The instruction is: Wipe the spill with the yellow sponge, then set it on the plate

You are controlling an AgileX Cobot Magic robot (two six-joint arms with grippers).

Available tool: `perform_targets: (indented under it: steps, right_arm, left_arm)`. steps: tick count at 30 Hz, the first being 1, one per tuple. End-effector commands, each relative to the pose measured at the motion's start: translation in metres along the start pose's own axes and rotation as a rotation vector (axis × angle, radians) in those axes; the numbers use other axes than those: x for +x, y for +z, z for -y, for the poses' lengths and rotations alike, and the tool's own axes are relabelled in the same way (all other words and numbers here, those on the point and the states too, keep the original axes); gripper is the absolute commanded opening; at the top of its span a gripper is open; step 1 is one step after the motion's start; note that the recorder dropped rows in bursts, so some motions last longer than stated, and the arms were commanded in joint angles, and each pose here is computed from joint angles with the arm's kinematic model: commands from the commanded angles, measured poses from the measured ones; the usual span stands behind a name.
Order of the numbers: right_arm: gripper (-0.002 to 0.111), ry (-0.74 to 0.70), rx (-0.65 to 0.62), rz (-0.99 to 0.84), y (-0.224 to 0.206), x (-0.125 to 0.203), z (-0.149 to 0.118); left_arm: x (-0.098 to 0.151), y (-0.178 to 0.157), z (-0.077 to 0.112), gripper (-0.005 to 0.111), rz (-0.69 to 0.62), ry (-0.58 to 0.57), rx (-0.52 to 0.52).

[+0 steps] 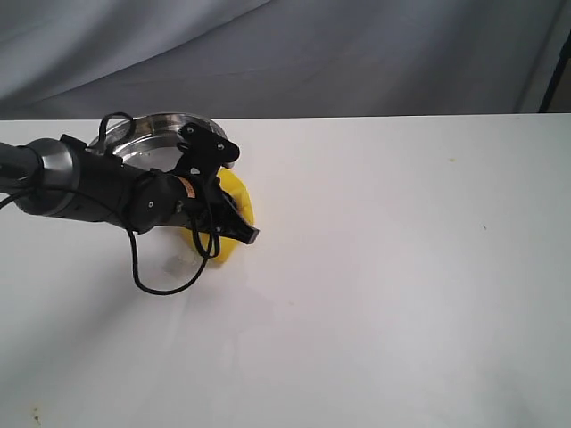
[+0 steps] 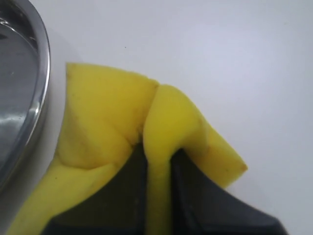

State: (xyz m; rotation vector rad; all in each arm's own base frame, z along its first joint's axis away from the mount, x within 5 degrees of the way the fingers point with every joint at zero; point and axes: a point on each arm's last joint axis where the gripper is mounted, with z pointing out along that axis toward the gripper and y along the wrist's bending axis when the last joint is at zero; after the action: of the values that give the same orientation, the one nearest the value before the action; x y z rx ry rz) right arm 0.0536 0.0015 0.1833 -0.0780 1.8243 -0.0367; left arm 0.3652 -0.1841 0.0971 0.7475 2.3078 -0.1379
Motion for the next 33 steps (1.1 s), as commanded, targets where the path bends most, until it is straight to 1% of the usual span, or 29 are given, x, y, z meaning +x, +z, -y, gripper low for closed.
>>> perform_targets:
  steps: [1,4,9,12,22,25,29,33]
  right_arm:
    - [0.0,0.002,-0.002,0.001,0.0,0.001,0.0]
    - [0.0,0.002,-0.002,0.001,0.0,0.001,0.0]
    - [0.0,0.002,-0.002,0.001,0.0,0.001,0.0]
    - [0.0,0.002,-0.002,0.001,0.0,0.001,0.0]
    - [0.0,0.002,-0.002,0.001,0.0,0.001,0.0]
    - [0.0,0.002,-0.002,0.001,0.0,0.001,0.0]
    - [0.0,0.002,-0.002,0.001,0.0,0.001,0.0]
    - [0.0,0.002,-0.002,0.001,0.0,0.001,0.0]
  left_arm:
    - [0.024,0.009,0.005,0.0,-0.162,0.001,0.032]
    - [0.027,0.009,0.005,0.0,-0.199,0.02,0.041]
    - [0.033,0.007,0.005,0.0,-0.266,0.017,0.053]
    - [0.039,0.006,0.003,0.0,-0.327,0.011,0.062]
    - [0.069,-0.008,-0.02,0.0,-0.637,-0.013,0.087]
    - [0.076,-0.014,-0.024,0.0,-0.731,-0.029,0.102]
    - [0.085,-0.025,-0.027,0.0,-0.872,0.01,0.109]
    - [0.088,-0.035,-0.031,0.0,-0.973,0.029,0.069]
